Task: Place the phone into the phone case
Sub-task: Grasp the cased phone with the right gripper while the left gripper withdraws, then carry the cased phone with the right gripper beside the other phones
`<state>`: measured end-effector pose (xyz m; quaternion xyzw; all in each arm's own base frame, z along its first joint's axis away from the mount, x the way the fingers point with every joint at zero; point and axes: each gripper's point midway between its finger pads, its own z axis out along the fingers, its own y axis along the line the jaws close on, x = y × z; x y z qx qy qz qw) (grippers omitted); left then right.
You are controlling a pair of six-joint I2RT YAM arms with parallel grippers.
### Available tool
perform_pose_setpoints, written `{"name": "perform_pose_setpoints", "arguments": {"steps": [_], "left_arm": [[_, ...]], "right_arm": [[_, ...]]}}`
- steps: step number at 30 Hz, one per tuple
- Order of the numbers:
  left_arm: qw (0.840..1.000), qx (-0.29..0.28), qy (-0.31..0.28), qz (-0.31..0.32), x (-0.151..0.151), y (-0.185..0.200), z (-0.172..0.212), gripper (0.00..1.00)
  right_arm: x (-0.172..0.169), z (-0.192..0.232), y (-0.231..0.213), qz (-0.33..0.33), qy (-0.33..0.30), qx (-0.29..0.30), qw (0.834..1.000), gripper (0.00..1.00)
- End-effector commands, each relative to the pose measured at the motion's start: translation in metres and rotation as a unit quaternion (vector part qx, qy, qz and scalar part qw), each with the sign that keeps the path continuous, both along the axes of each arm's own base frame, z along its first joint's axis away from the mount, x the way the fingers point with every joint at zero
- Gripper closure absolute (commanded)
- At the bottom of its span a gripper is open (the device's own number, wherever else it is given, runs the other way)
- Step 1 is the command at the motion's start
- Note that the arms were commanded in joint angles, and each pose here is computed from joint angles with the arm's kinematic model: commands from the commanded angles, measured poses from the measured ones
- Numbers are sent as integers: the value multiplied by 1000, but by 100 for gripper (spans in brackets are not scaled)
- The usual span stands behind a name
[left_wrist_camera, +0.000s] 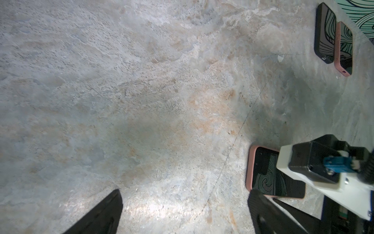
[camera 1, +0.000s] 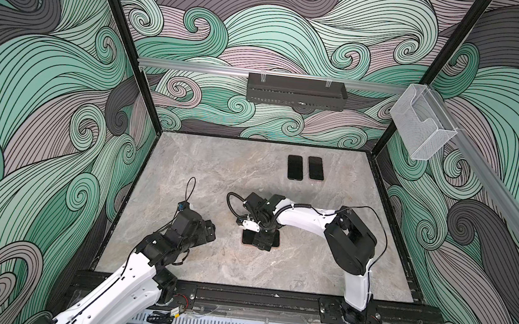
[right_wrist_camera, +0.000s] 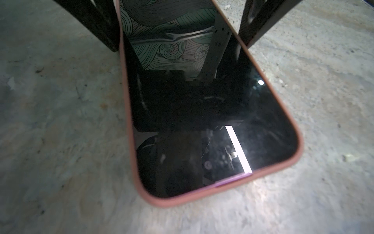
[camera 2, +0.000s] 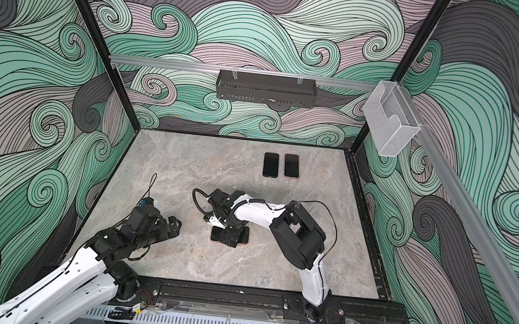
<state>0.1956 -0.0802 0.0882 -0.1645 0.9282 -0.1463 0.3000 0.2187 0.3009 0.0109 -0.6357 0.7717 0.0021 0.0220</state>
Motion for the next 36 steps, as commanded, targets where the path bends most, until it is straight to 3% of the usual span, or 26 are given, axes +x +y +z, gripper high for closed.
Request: {"name": "perform_pose_setpoints", "arguments": {"steps": [1,7,16,19,22,26,36], "left_arm": [[1000,9,2,16,-1,8,2,1],[1000,9,0,18,-1,8,3,1],[1000,7,-6,17,0,9,5,1],[1000,7,-8,14,0,8,6,1],[1000,5,-8,14,0,8,6,1],[1000,-3,-10,9,2,4,6,2],[1000,-1,-11,-5,7,-1,9,1]], "right_arm": [[-6,-18,-10,3,-6,-28,1000,12],[-9,-21,-10,-30,-5,-26,999,18],[-6,-24,-10,-143,3,-8,990,36],[-3,-22,-11,-183,3,5,983,47],[7,-12,-11,-235,-3,36,971,62],[23,7,-15,-301,-10,84,950,73],[79,60,-54,-417,-67,153,894,87]]}}
